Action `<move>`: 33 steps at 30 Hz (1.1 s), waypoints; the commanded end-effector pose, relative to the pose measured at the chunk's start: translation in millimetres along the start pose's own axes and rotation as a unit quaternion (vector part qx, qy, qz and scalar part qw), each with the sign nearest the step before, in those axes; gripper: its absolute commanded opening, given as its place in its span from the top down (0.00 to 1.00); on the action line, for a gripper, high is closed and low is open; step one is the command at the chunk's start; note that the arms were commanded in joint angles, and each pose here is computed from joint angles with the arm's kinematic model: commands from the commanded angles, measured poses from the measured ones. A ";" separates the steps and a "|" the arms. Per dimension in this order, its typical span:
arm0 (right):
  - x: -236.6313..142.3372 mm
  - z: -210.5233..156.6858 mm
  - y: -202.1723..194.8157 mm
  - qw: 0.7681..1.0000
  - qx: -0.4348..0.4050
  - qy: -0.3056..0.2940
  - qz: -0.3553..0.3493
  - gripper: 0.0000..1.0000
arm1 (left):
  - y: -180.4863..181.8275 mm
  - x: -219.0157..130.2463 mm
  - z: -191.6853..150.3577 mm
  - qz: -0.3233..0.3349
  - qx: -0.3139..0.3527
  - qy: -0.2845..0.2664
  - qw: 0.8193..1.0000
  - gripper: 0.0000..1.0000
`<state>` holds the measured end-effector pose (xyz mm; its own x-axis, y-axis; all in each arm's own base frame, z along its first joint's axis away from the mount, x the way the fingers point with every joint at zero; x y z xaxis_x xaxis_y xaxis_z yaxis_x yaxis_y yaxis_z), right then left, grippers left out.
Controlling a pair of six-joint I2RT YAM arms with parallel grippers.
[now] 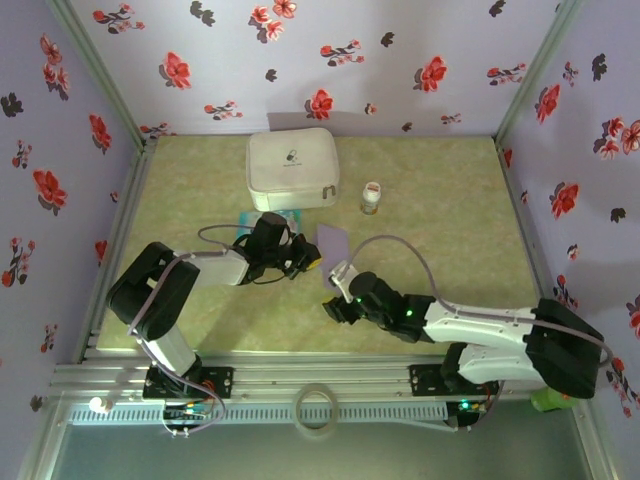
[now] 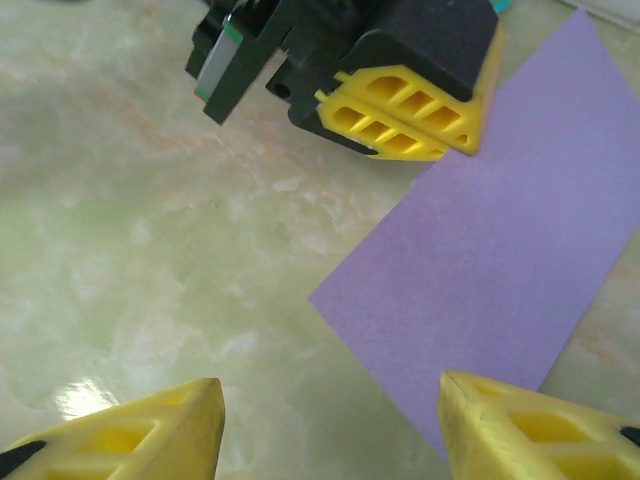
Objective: Fold a paper plane with a square sheet of paper (pick it up from the middle)
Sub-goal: Third fold the triangle at the center of the table.
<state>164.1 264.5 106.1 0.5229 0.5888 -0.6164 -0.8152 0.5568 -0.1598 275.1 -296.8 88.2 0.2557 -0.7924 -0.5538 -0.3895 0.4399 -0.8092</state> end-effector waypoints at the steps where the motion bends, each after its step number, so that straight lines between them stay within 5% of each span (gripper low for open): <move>1: 1.6 14.5 -16.1 0.992 -0.069 -0.025 -0.098 0.40 | -7.6 -3.2 -2.4 -0.002 0.002 -0.003 1.000 1.00; 19: 32.4 12.1 -5.3 0.983 -0.116 -0.012 -0.139 0.39 | -8.0 -3.9 -3.1 -0.004 0.003 -0.002 1.000 1.00; 33: 33.4 11.3 -6.9 0.983 -0.106 -0.016 -0.147 0.65 | -7.9 -2.5 -2.5 -0.003 0.002 -0.002 1.000 1.00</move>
<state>187.3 282.6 85.9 0.7273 0.4367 -0.5294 -0.6831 0.5359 -0.4962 273.3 -295.4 85.3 0.2479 -0.7859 -0.5664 -0.4011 0.4489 -0.7985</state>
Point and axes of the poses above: each hand's point on the last joint's axis, 136 mm out from that joint toward the fingers, its own x axis out along the fingers, its own y axis along the line the jaws close on, z = x × y, the point moved 3 cm from there along -x, back along the fingers, and after that the axes turned 11 degrees about -x, right-handed, at the moved point
